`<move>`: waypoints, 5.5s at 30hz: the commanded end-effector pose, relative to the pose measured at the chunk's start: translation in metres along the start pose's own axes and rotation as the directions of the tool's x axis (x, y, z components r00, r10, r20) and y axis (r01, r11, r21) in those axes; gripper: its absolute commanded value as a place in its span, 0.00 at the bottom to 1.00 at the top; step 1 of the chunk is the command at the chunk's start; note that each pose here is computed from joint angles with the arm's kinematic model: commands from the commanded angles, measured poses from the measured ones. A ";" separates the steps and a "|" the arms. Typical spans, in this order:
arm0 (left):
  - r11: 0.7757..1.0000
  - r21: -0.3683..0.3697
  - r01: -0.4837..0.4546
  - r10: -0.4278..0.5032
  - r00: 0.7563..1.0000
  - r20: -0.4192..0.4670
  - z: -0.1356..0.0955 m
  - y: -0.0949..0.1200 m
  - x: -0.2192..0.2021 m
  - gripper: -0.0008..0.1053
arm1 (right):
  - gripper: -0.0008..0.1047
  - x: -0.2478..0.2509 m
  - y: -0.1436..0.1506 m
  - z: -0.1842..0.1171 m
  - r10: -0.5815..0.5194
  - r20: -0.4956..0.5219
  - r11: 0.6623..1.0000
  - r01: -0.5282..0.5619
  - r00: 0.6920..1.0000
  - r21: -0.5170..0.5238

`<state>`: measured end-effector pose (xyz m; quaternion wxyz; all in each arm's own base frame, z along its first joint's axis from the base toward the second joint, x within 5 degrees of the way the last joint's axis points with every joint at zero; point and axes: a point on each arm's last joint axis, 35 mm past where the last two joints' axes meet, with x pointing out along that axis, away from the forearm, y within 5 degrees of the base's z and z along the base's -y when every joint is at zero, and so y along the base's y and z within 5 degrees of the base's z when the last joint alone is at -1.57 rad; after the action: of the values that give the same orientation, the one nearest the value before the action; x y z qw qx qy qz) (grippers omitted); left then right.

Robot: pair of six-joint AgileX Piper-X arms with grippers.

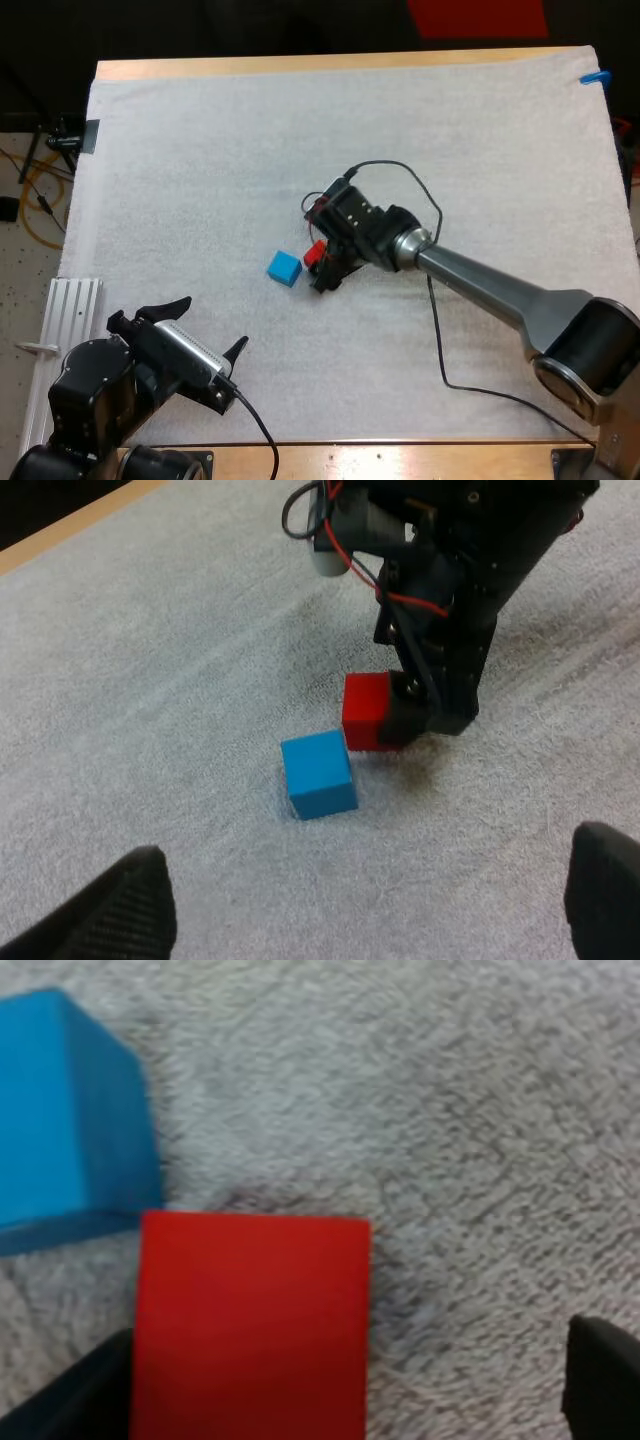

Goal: Stack red cube on blue cube

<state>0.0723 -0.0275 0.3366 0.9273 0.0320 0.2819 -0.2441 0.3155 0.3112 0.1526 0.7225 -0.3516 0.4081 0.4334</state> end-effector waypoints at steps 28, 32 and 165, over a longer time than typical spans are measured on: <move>1.000 0.005 -0.002 0.002 1.000 0.006 0.001 0.000 0.000 0.73 | 0.03 -0.066 -0.007 0.019 0.006 0.146 0.999 0.001 0.989 -0.049; 1.000 0.005 0.000 0.000 1.000 0.006 0.001 0.000 0.000 0.73 | 0.03 -0.073 0.002 0.026 0.018 0.153 0.995 -0.002 0.988 -0.099; 0.975 -0.064 -0.213 0.220 0.870 0.441 -0.017 -0.044 -0.110 0.73 | 0.49 -0.372 0.126 -0.266 -0.844 0.317 0.525 0.543 0.433 0.656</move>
<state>-0.0418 -0.0155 0.3862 0.9899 0.0030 0.0432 -0.1349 0.0181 0.0029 0.3544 0.9848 -0.1539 0.0591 0.0553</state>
